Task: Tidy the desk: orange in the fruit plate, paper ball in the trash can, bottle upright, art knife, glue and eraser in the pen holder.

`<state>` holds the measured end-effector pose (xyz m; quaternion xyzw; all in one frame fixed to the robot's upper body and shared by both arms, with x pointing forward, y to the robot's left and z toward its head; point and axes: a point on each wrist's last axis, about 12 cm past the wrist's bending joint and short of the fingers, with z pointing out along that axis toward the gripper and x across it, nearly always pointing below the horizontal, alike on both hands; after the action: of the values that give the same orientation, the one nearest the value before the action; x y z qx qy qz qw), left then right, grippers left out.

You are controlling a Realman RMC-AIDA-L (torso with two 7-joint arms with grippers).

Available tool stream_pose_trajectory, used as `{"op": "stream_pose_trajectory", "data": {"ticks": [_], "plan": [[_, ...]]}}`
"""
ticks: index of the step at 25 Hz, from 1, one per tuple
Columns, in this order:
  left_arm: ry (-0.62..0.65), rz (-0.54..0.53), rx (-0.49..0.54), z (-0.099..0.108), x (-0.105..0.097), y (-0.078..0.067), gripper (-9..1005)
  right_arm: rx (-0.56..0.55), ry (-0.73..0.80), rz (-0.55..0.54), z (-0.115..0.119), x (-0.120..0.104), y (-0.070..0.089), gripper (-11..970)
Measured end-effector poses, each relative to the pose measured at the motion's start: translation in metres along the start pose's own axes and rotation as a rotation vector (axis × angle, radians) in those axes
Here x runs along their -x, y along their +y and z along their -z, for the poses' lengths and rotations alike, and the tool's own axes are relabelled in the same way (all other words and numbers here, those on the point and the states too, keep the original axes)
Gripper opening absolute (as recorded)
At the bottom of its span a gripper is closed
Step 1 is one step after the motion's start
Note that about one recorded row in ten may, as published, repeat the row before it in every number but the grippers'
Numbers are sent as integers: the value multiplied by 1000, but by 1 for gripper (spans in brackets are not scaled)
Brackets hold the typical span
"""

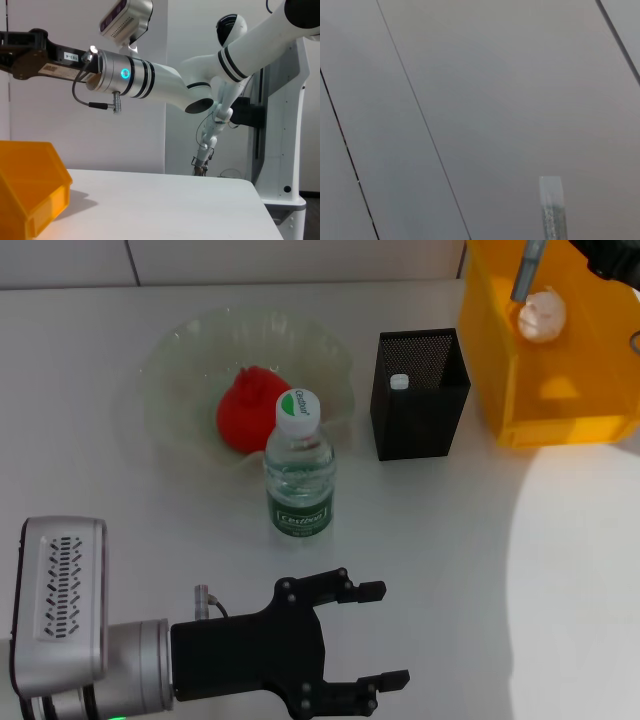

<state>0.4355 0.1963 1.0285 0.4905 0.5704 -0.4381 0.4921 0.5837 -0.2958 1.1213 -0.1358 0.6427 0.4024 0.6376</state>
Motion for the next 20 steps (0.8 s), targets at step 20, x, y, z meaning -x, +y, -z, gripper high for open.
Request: {"op": "stream_pose_trajectory", "data": {"ticks": [20], "plan": [[0, 6, 3, 1, -3, -3, 786, 8, 131, 172, -45, -47, 19, 130]]}}
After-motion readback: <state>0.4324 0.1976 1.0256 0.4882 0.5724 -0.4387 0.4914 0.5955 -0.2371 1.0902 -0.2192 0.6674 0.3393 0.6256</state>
